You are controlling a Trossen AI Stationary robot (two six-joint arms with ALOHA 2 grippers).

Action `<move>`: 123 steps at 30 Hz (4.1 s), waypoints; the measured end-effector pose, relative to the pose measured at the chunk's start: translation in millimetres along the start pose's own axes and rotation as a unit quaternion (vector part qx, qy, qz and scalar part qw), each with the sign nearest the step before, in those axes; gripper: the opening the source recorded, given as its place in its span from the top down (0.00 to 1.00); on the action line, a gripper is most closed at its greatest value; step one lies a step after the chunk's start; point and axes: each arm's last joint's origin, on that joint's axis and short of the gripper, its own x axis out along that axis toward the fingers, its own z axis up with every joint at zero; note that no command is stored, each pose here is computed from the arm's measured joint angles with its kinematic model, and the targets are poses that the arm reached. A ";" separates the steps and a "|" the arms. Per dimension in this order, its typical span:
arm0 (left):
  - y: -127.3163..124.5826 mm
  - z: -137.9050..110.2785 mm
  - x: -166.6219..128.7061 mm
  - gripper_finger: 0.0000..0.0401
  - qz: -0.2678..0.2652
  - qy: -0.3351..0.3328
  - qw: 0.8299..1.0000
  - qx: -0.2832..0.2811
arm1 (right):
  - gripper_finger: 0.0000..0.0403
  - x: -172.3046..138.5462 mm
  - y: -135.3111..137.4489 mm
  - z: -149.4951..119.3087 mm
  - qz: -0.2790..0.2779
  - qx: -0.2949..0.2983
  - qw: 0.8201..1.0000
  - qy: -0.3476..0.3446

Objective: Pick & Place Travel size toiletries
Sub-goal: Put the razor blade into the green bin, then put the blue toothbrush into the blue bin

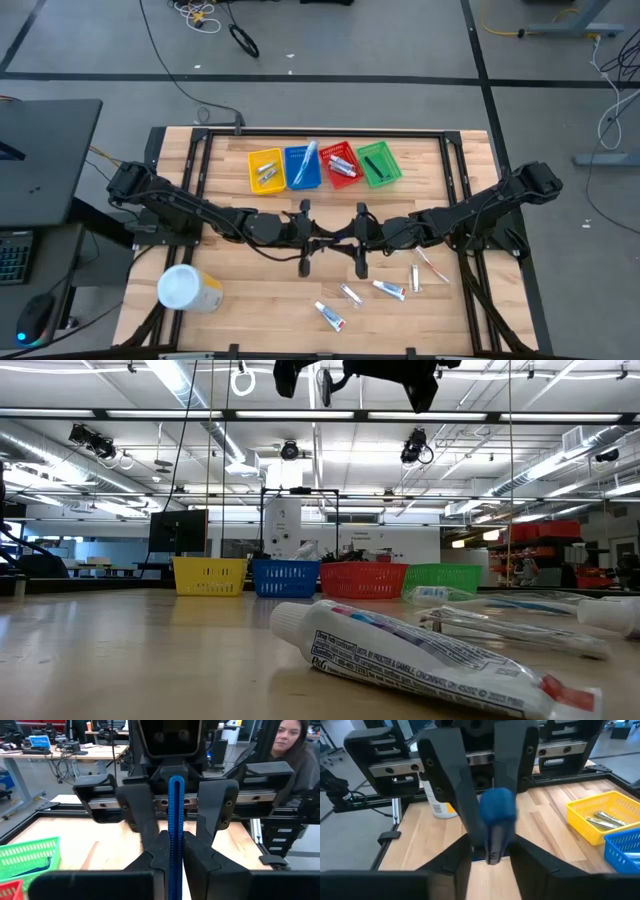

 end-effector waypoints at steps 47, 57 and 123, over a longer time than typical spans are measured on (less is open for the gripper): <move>19.4 -20.3 -0.7 0.60 0.146 0.095 0.984 0.031 | 0.86 -59.3 -116.8 -9.0 -0.357 0.056 0.909 0.208; 37.5 -24.9 1.9 0.60 0.173 0.125 0.976 0.039 | 0.86 -55.0 -221.6 -28.2 -0.384 0.133 0.862 0.303; 56.8 -5.0 -44.2 0.60 0.168 0.214 0.962 0.001 | 0.63 -82.2 -64.4 -30.3 -0.125 0.126 0.906 0.385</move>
